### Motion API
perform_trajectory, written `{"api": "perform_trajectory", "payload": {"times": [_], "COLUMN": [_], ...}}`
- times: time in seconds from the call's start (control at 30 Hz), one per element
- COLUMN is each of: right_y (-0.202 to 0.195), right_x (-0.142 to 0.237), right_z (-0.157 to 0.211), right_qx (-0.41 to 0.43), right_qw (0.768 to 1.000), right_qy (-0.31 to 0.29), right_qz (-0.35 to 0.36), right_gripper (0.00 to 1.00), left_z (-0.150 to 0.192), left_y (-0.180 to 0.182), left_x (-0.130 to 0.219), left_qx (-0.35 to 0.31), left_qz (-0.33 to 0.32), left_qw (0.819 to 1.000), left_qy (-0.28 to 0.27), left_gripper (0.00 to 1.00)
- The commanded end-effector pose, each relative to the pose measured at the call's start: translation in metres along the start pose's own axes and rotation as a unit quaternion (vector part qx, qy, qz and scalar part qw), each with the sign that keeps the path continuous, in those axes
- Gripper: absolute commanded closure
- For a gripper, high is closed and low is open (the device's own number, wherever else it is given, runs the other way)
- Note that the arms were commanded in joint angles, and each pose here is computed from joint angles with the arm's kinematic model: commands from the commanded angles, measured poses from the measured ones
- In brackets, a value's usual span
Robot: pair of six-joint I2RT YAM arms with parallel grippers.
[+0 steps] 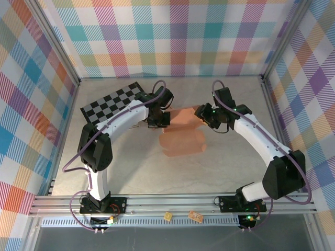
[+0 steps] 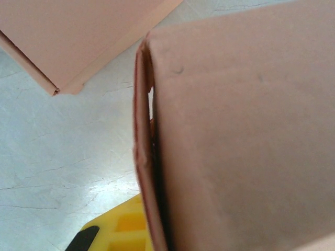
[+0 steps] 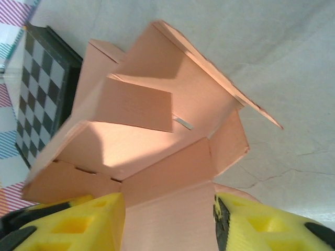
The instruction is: Fold the paper box
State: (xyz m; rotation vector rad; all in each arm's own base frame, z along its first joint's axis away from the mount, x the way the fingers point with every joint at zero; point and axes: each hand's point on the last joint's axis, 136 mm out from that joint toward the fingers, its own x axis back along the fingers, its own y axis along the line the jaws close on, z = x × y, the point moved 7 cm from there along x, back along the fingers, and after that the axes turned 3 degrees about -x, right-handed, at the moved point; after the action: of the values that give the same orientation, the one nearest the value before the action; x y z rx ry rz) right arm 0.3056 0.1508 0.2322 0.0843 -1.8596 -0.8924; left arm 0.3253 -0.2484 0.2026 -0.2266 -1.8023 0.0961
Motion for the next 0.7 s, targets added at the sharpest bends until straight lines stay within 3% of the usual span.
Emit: {"api": "perform_trajectory", "payload": {"times": [0.0, 0.43, 0.67], "right_y": [-0.013, -0.005, 0.009], "right_x": [-0.013, -0.055, -0.051], "right_z": [0.005, -0.012, -0.010], "right_qx": [0.009, 0.063, 0.075], "right_qw": [1.000, 0.998, 0.995], "right_qy": [0.001, 0.022, 0.028], "right_qz": [-0.001, -0.008, -0.063], "right_gripper": [0.49, 0.53, 0.57], "left_z": [-0.004, -0.005, -0.007], "left_y": [-0.004, -0.005, -0.008], "left_x": [0.013, 0.016, 0.014], "left_qx": [-0.010, -0.010, -0.008], "left_qz": [0.019, 0.024, 0.030], "left_qw": [1.000, 1.000, 0.999], "left_qy": [-0.013, -0.013, -0.012], "left_gripper": [1.00, 1.00, 1.00]}}
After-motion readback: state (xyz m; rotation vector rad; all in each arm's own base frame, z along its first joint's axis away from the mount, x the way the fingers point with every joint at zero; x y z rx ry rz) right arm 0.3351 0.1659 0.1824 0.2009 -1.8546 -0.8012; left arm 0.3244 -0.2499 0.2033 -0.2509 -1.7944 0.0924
